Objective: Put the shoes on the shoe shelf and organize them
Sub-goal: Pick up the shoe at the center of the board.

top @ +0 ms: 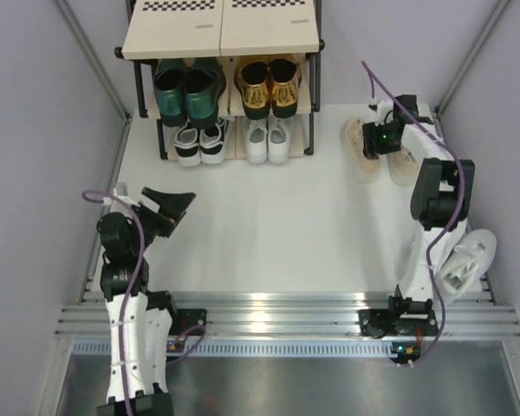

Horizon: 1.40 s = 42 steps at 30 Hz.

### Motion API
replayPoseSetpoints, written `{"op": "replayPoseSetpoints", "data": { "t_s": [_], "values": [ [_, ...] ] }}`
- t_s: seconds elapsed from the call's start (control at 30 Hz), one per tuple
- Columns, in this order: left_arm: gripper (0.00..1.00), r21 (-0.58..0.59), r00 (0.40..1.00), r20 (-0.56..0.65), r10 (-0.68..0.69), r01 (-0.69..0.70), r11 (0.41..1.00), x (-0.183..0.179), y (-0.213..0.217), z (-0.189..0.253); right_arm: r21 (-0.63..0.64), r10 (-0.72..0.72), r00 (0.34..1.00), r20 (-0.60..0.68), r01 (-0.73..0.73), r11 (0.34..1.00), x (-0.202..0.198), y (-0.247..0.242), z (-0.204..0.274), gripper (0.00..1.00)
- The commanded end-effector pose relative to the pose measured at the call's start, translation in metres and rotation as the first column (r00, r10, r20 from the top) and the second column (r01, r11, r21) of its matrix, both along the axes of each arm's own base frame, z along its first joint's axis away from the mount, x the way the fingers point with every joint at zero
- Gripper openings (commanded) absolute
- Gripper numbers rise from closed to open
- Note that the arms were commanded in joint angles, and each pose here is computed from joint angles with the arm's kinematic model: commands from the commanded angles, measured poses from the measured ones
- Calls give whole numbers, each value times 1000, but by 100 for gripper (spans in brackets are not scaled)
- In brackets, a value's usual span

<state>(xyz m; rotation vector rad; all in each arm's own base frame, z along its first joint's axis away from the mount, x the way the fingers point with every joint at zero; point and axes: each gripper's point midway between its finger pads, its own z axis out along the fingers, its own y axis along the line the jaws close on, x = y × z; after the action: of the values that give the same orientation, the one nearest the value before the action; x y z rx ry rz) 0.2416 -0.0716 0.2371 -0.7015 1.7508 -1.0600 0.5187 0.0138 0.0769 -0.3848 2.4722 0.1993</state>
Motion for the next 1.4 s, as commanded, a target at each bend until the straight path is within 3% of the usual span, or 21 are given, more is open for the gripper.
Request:
{"op": "replayPoseSetpoints", "data": {
  "t_s": [0.0,0.07,0.1,0.17,0.2,0.23,0.43,0.47,0.53,0.57,0.6,0.67,0.87,0.9,1.07,1.37],
  "values": [
    [97,-3,1000,21,-17,17,1000,0,-9,8,43,-25,998,49,23,999,13,9,6,52],
    [97,-8,998,-1,-57,57,998,0,-23,5,66,-23,999,38,20,998,10,13,0,40],
    [97,-4,998,-12,-66,66,998,1,-27,3,78,-29,999,39,26,997,10,14,0,27],
    [97,19,994,-35,-105,106,994,3,-44,1,110,-27,999,35,23,994,9,18,-1,13],
    [97,30,993,-41,-114,116,993,4,-50,0,135,-38,999,25,34,990,7,19,-1,2],
    [97,58,990,-50,-131,134,989,7,-62,-2,155,-42,999,25,37,987,7,20,1,0],
    [98,80,963,-15,-269,269,960,11,-143,-1,361,-77,996,55,52,931,-9,29,45,0],
    [98,60,963,58,-265,261,963,18,-155,14,416,-73,997,33,53,908,-20,36,49,0],
    [98,52,950,49,-309,306,950,18,-188,5,481,-97,994,55,59,875,-31,39,80,0],
    [98,28,944,113,-310,309,951,23,-201,20,527,-100,995,24,72,847,-43,45,81,0],
    [98,42,934,83,-348,346,937,21,-223,5,548,-106,993,50,61,834,-51,47,101,0],
    [98,35,920,134,-369,367,929,27,-246,20,609,-115,993,28,75,790,-71,55,119,0],
    [98,34,868,217,-447,451,892,45,-323,33,707,-175,981,-86,184,683,-117,64,137,0],
    [98,45,866,194,-462,462,886,48,-334,19,713,-182,980,-81,185,677,-125,65,146,0],
    [98,8,846,249,-471,485,875,59,-364,29,718,-254,950,-183,306,626,-148,66,143,0],
    [98,16,842,242,-481,493,870,63,-386,21,760,-257,940,-226,335,557,-170,78,152,0]
  ]
}}
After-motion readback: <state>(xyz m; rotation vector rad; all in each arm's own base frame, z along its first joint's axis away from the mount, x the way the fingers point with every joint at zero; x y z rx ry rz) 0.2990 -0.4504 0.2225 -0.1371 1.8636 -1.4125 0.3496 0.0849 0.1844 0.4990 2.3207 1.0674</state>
